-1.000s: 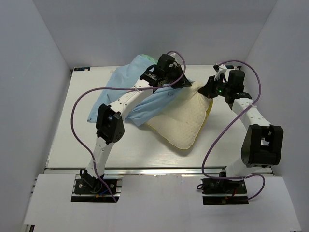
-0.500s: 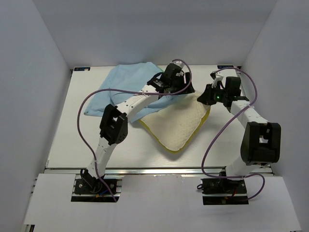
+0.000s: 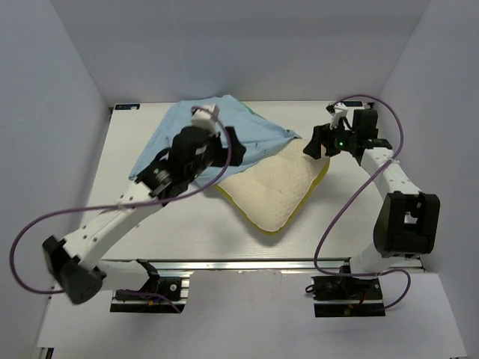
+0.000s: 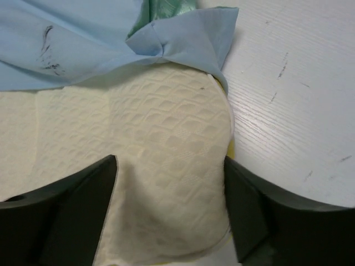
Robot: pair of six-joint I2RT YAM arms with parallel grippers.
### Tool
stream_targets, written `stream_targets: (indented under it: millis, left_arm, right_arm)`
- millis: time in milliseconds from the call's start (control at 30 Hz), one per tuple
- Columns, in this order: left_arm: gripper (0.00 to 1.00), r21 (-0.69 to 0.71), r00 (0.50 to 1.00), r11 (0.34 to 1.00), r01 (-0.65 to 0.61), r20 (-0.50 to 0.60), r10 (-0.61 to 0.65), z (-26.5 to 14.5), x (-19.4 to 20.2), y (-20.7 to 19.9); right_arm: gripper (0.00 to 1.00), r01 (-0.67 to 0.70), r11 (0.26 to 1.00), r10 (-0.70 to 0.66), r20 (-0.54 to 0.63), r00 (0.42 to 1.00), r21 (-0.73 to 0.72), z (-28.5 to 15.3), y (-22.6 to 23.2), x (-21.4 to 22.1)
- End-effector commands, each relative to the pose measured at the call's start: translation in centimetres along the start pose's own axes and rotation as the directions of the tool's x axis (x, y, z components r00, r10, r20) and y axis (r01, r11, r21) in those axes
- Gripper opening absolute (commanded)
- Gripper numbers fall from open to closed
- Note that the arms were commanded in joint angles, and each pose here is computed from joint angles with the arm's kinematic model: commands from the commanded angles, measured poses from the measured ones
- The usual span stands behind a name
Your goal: Put the pillow into the pillowcase
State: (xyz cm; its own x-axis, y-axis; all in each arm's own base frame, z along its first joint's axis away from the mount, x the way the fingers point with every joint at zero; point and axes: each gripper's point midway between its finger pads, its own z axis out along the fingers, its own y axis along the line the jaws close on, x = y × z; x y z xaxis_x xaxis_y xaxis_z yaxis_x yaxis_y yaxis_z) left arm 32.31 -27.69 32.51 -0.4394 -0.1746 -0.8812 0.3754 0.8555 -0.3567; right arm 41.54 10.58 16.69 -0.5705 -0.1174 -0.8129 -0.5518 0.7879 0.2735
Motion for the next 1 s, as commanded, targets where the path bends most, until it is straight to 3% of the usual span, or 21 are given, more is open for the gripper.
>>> stream_targets:
  millis: [0, 33, 233, 333, 433, 500, 633, 767, 967]
  left_arm:
    - [0.94, -0.156, 0.996, 0.988, -0.005, -0.093, -0.009, -2.2, 7.5, 4.9]
    - [0.94, -0.16, 0.994, 0.987, 0.017, -0.106, -0.034, -2.9, 8.9, 4.7]
    - [0.96, -0.309, 0.984, 0.951, -0.023, -0.175, -0.033, -4.0, 15.8, 9.0]
    - [0.96, -0.376, 0.984, 0.924, -0.065, -0.181, -0.004, -3.4, 17.7, 11.1]
    - [0.96, -0.468, 0.987, 0.877, -0.109, -0.153, 0.041, -3.0, 18.2, 13.4]
    - [0.97, -0.521, 0.989, 0.845, -0.121, -0.133, 0.059, -2.8, 18.1, 14.5]
    - [0.95, -0.566, 0.988, 0.809, -0.157, -0.098, 0.123, -1.1, 17.9, 15.3]
    - [0.92, -0.626, 0.976, 0.749, -0.217, -0.16, 0.149, 1.4, 19.4, 16.6]
    - [0.81, -0.676, 0.981, 0.713, -0.186, -0.164, 0.101, 4.1, 19.4, 18.5]
  right_arm:
    - [0.85, 0.184, 0.981, -0.188, 0.066, 0.98, 0.058, -3.7, 1.0, -3.6]
    - [0.89, 0.227, 0.972, -0.23, 0.052, 0.972, 0.059, -4.7, 1.6, -3.3]
    - [0.89, 0.302, 0.944, -0.309, 0.039, 0.95, 0.135, -7.6, 2.1, -3.4]
    - [0.9, 0.344, 0.939, -0.344, 0.032, 0.938, 0.012, -8.4, 4.7, -2.0]
    - [0.89, 0.331, 0.929, -0.335, 0.003, 0.942, -0.163, -8.9, 8.5, 0.9]
    - [0.89, 0.301, 0.931, -0.312, -0.023, 0.95, -0.206, -8.8, 9.6, 2.9]
    - [0.89, 0.324, 0.917, -0.331, 0.011, 0.944, -0.232, -9.1, 11.7, 4.3]
    - [0.89, 0.304, 0.916, -0.313, 0.008, 0.95, -0.261, -9.3, 12.6, 4.9]
    - [0.89, 0.319, 0.908, -0.328, 0.013, 0.944, -0.273, -10.0, 13.3, 6.0]
